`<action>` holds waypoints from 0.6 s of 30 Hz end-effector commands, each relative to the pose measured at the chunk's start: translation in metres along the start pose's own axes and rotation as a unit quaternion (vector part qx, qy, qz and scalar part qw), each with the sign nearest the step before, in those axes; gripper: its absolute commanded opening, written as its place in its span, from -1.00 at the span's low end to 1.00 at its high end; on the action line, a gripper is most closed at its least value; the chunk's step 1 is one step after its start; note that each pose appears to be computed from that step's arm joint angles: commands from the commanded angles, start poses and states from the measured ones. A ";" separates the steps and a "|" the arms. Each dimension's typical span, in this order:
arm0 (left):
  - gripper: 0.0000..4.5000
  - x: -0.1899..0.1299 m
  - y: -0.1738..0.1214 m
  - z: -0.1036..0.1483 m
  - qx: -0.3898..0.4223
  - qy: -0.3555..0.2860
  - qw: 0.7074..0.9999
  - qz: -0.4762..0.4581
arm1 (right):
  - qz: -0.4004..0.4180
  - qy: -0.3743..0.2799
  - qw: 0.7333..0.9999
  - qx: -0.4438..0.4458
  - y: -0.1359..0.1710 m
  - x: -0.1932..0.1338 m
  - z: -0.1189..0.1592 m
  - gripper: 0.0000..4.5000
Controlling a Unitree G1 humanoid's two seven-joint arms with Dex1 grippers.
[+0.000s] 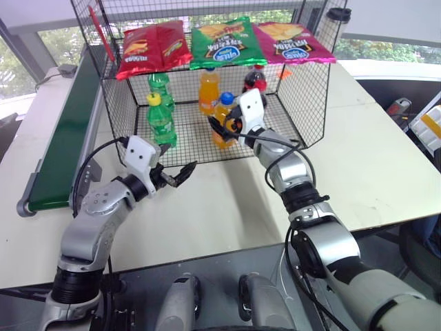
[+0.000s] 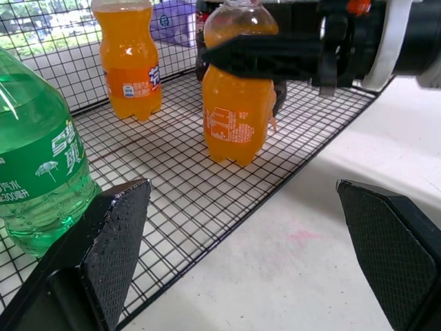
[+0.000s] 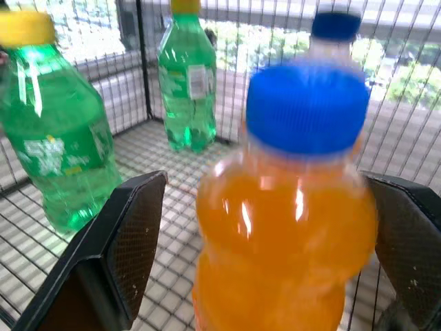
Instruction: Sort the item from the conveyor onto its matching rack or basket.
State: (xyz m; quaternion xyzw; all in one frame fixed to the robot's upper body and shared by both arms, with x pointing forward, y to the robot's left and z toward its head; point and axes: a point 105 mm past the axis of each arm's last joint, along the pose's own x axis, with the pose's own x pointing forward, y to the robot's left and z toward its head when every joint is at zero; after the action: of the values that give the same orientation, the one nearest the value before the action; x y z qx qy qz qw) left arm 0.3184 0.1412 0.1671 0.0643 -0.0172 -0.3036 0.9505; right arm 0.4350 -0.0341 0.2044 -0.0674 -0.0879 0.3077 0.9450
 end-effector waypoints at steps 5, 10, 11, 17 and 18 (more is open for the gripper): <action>1.00 0.002 -0.002 0.009 0.016 -0.022 1.000 0.000 | 0.002 -0.010 1.000 -0.024 -0.006 -0.023 0.014 0.96; 1.00 0.004 -0.004 0.007 0.011 -0.023 1.000 -0.003 | 0.001 0.010 0.999 -0.032 -0.008 -0.046 0.010 0.96; 1.00 0.004 -0.004 0.006 0.011 -0.023 1.000 -0.003 | 0.004 0.013 0.999 -0.032 -0.008 -0.051 0.010 0.96; 1.00 -0.002 -0.006 -0.005 0.008 -0.013 1.000 0.006 | 0.068 0.038 0.997 -0.005 0.017 -0.092 0.008 0.96; 1.00 -0.004 -0.006 -0.006 0.010 -0.010 1.000 0.010 | 0.079 0.042 0.996 0.008 0.021 -0.100 0.007 0.96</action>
State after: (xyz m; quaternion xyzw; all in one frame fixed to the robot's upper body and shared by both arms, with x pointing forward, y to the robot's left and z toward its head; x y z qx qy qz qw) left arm 0.3155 0.1412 0.1481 0.0563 -0.0019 -0.2952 0.9538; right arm 0.3577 -0.0827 0.1775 -0.0892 -0.0164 0.3500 0.9324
